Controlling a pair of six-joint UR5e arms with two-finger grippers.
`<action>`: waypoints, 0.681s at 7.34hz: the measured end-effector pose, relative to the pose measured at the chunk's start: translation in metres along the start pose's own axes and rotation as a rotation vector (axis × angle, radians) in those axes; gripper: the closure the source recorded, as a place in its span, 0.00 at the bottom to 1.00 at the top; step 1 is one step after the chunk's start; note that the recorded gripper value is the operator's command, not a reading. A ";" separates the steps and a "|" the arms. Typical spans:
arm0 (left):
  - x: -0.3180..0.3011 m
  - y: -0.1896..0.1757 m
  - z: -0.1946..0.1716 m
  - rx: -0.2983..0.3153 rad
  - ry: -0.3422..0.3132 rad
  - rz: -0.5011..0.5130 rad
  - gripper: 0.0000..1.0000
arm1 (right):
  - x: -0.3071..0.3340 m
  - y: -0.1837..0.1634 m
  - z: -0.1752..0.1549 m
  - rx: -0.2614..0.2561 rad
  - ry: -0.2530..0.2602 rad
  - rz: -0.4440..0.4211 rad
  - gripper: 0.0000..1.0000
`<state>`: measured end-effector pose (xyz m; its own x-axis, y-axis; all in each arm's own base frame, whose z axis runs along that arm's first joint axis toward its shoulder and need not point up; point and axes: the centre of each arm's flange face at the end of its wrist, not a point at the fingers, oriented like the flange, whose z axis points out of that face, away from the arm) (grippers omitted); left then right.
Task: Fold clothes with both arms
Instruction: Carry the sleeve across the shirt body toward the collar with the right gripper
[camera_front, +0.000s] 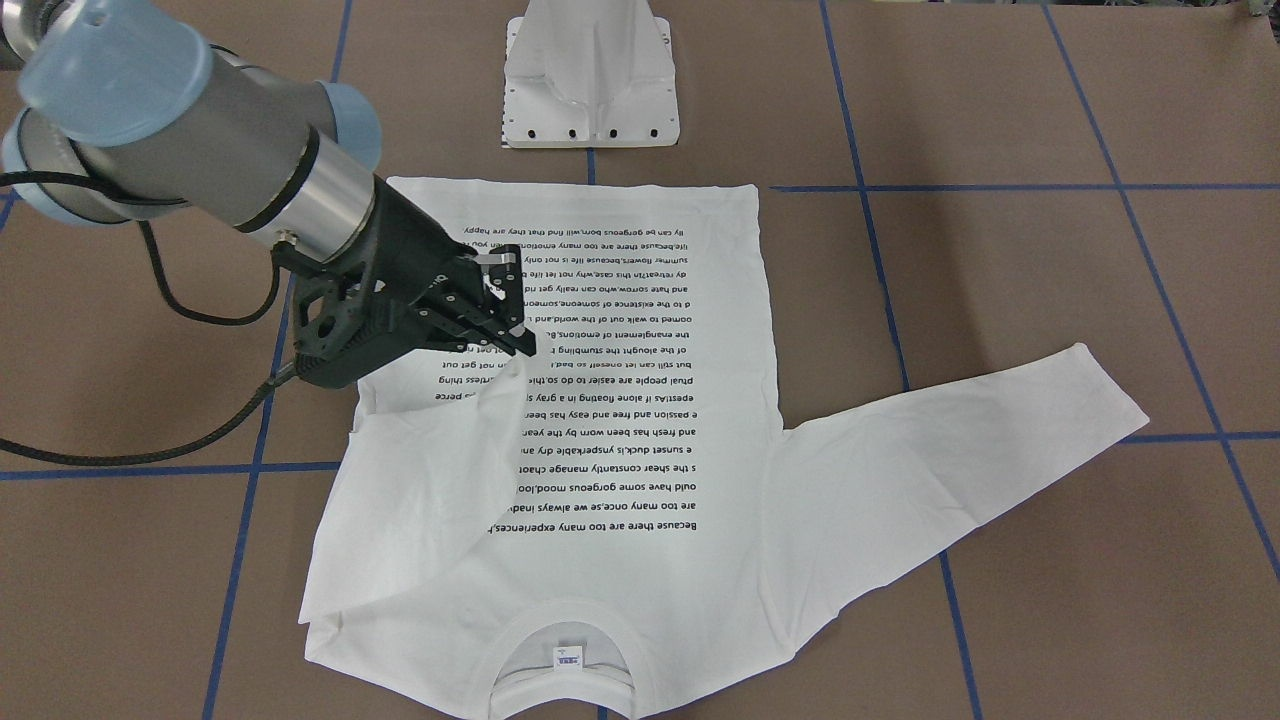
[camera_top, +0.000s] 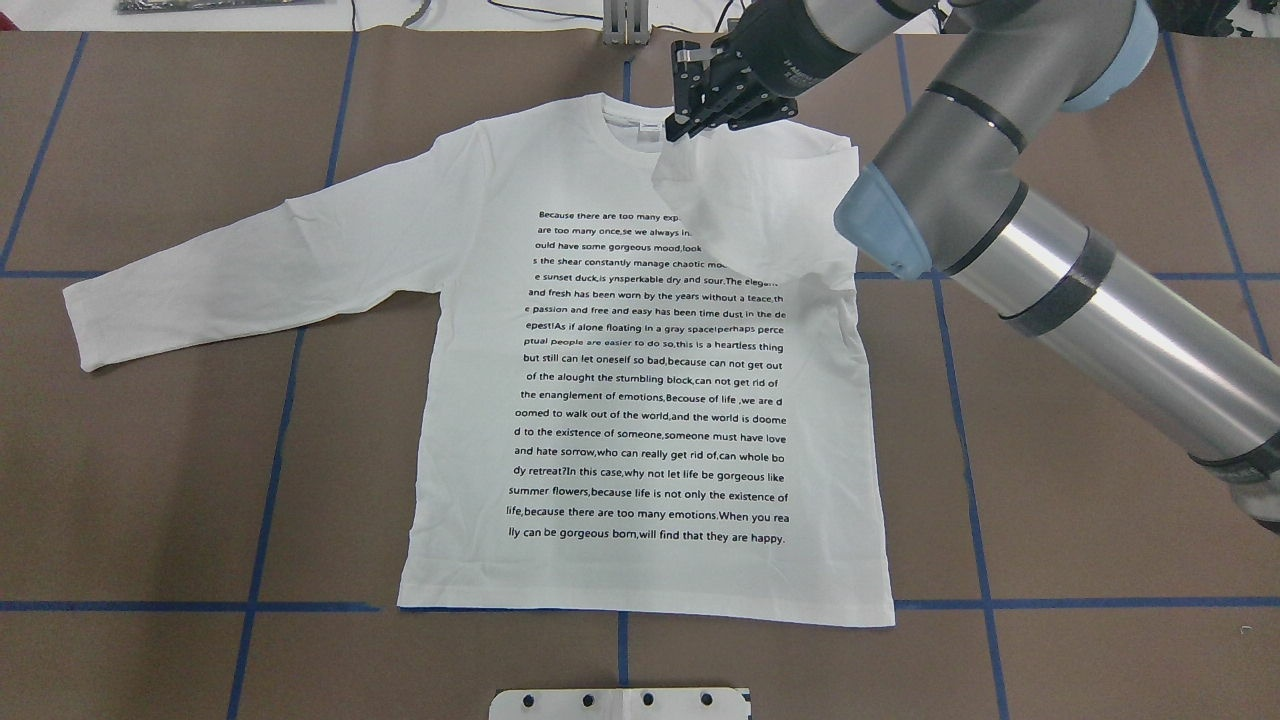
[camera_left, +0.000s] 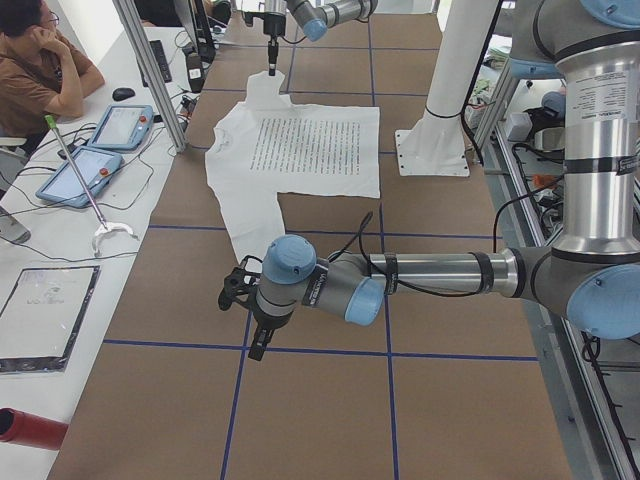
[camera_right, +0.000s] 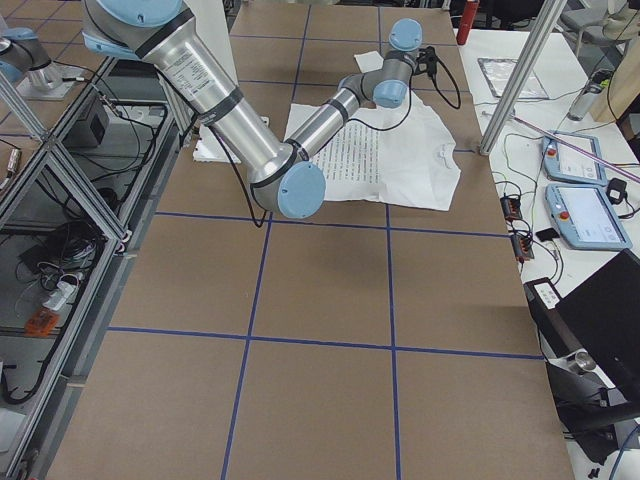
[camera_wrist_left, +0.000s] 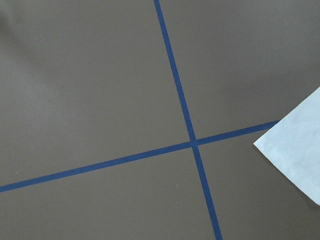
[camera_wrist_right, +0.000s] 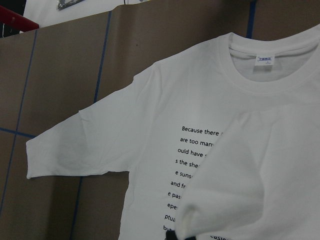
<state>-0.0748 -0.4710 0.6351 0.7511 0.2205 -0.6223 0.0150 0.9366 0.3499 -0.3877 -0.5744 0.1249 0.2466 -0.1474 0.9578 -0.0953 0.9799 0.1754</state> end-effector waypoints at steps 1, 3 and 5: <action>0.000 0.000 0.000 0.000 -0.001 0.000 0.00 | -0.005 0.012 0.029 0.023 0.028 -0.003 1.00; 0.000 -0.001 0.000 0.000 -0.001 -0.002 0.01 | -0.007 0.029 0.085 0.045 0.090 -0.008 1.00; 0.000 -0.002 0.000 0.000 -0.001 -0.002 0.00 | -0.025 0.038 0.137 0.015 0.127 -0.003 1.00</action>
<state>-0.0749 -0.4724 0.6345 0.7518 0.2185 -0.6222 0.0163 0.9371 0.3487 -0.5293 -0.5517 0.1392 0.3668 -0.1309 0.9210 -0.1084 0.9773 0.1821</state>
